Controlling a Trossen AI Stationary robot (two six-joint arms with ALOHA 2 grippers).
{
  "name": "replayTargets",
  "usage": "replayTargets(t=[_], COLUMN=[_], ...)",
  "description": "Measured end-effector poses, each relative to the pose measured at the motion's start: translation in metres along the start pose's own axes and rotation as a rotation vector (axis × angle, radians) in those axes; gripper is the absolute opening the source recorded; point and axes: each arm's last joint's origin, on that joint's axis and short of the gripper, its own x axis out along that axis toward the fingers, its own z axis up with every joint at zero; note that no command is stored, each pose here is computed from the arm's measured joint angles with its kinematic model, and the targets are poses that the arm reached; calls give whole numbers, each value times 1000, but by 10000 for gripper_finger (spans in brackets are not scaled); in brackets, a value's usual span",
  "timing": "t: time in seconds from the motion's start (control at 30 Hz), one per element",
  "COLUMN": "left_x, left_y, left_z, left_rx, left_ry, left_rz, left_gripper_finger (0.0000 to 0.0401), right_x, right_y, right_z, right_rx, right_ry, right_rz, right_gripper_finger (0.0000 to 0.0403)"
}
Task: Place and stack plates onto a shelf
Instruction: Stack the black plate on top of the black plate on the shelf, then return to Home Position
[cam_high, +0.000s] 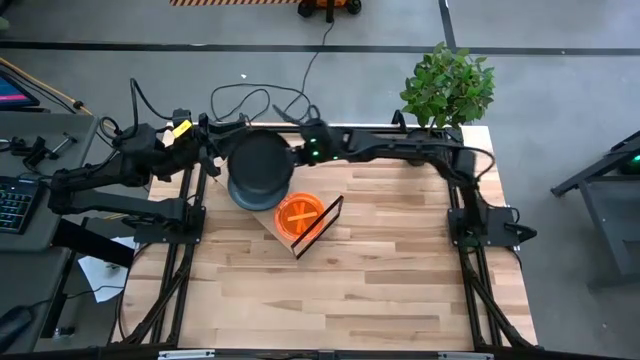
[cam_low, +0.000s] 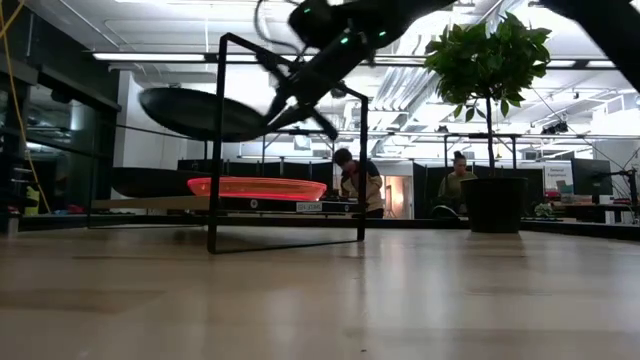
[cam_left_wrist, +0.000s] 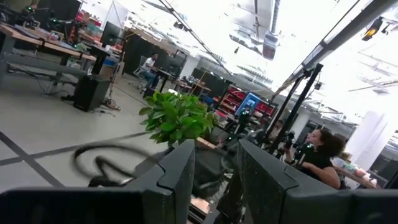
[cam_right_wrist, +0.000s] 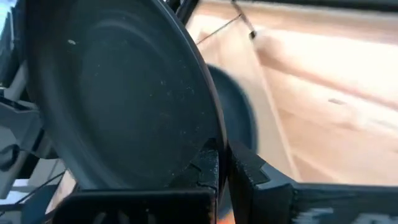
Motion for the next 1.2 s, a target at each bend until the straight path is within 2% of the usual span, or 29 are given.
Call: replayTargets(t=[0.23,0.43,0.63,0.77,1.03,1.2], left_x=[0,0,0,0,0,0], left_y=[0,0,0,0,0,1], left_z=[0,0,0,0,-1,-3], left_rx=[1,1,1,1,5,11], left_ry=[0,1,2,2,11,27], left_rz=[0,0,1,1,4,11], left_gripper_finger=[111,111,111,111,111,111], right_x=[44,55,54,54,48,33], right_y=[0,-3,-3,-4,-2,2], right_z=[-14,-24,-23,-24,-20,-10], right_rx=[81,88,53,24,-62,-132], right_ry=[59,86,68,74,87,90], right_rz=[-21,-43,-51,-52,-42,-16], right_gripper_finger=[0,0,9,49,174,215])
